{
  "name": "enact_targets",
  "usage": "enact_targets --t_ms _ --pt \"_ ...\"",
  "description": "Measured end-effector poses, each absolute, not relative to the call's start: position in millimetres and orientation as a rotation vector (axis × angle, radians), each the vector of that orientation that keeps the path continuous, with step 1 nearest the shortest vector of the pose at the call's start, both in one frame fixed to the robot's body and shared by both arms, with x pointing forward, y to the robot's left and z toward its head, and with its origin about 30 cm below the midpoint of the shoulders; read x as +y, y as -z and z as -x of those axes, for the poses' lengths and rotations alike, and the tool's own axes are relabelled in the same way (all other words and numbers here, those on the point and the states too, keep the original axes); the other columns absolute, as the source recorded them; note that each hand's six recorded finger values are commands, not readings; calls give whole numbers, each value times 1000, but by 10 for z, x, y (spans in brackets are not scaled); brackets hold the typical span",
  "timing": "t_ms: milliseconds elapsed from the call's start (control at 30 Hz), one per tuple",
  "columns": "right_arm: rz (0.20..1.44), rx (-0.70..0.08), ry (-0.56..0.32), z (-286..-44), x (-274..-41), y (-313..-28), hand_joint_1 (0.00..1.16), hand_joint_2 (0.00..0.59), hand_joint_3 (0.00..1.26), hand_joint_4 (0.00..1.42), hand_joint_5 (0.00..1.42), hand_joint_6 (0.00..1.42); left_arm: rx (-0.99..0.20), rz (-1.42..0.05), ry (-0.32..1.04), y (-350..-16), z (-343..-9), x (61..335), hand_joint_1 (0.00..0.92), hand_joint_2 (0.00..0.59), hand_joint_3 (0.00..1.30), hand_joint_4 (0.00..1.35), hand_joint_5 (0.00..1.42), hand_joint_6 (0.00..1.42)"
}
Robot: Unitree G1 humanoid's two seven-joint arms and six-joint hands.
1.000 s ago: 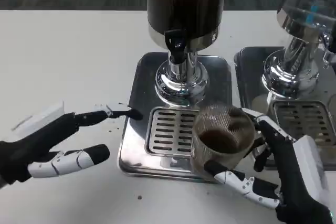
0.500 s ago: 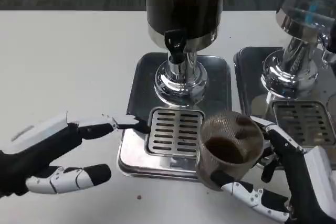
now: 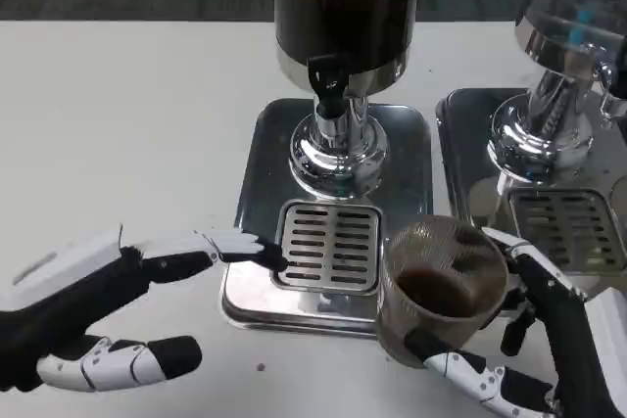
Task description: Grasp the cup under the faucet to collect the drink, then remove the cup.
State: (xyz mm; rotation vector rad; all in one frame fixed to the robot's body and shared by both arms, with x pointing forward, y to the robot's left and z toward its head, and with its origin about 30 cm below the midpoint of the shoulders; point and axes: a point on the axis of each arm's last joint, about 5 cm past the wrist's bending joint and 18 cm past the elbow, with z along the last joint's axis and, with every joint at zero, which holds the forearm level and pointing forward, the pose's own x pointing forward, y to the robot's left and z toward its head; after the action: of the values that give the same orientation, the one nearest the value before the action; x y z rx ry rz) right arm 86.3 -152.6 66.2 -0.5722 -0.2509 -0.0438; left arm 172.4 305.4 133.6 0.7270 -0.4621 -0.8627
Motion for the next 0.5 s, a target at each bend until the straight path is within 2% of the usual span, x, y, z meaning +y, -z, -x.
enact_targets --t_ms 500 --pt "574 -255 49 -836 -1537 -694 649 232 601 689 819 1112 -479 -731 865 -1367 -1721 3052 0 199 259 161 143 180"
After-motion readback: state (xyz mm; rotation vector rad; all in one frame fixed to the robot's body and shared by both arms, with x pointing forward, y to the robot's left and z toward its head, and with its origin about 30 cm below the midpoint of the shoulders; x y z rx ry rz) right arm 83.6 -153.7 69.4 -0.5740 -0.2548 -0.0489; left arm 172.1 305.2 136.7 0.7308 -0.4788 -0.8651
